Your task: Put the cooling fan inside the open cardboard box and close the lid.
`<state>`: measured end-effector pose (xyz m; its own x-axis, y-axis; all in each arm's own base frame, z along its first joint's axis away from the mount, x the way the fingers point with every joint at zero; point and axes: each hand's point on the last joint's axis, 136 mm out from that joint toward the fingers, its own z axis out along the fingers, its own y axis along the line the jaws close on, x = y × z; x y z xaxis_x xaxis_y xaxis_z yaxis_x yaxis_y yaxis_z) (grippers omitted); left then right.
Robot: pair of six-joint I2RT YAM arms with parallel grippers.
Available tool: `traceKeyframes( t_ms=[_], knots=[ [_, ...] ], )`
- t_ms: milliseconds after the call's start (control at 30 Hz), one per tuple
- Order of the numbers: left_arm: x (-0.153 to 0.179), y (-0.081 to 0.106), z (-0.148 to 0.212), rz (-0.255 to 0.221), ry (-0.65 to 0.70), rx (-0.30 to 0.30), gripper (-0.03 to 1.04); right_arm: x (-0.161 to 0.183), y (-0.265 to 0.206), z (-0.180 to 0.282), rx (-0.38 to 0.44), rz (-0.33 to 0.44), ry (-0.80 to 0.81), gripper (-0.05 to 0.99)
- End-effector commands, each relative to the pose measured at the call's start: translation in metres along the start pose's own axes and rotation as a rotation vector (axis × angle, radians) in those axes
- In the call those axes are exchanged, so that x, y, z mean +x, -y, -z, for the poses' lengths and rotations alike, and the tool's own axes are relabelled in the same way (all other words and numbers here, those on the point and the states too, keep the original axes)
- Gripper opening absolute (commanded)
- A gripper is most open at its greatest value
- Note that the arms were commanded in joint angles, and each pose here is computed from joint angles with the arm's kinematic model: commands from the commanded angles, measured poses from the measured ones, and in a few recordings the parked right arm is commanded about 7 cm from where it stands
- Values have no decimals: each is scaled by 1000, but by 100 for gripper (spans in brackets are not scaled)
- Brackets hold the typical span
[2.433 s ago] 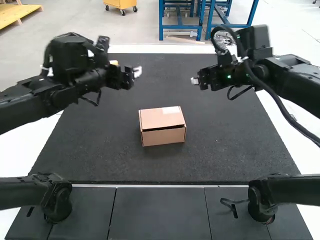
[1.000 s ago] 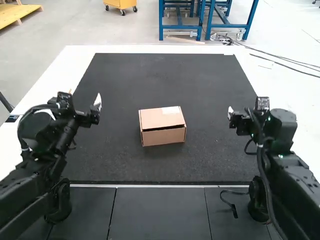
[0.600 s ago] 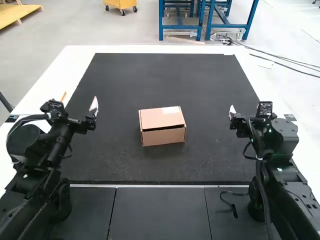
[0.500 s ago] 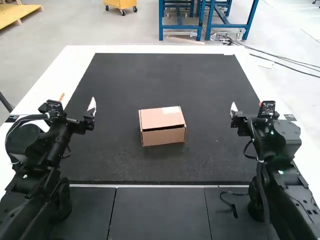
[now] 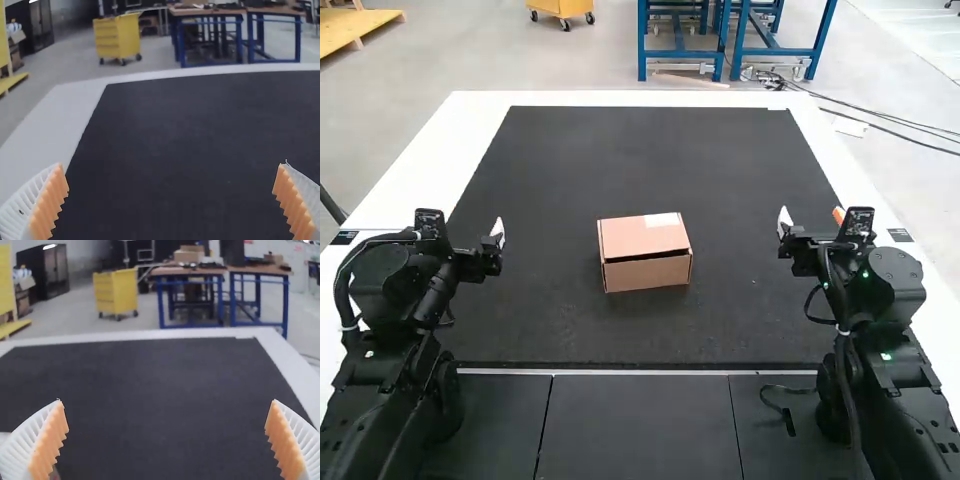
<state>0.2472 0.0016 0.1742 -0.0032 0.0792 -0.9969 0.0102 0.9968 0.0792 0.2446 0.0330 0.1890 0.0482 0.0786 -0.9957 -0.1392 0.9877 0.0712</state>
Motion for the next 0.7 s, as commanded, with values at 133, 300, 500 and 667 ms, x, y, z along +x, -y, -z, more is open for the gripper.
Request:
traceKeyframes(
  t_ms=[133, 300, 500, 667],
  knots=[
    [6, -1, 0, 46, -14, -1, 97, 83, 10, 1, 54, -60, -181, 91],
    [7, -7, 1, 47, -19, -26, 97, 95, 5, 3, 42, -14, -232, 91],
    [5, -8, 1, 46, -11, -29, 97, 98, 10, 5, 69, 32, -247, 91],
    [5, -6, 1, 38, -13, -23, 97, 99, 13, 5, 83, 58, -253, 91]
  ],
)
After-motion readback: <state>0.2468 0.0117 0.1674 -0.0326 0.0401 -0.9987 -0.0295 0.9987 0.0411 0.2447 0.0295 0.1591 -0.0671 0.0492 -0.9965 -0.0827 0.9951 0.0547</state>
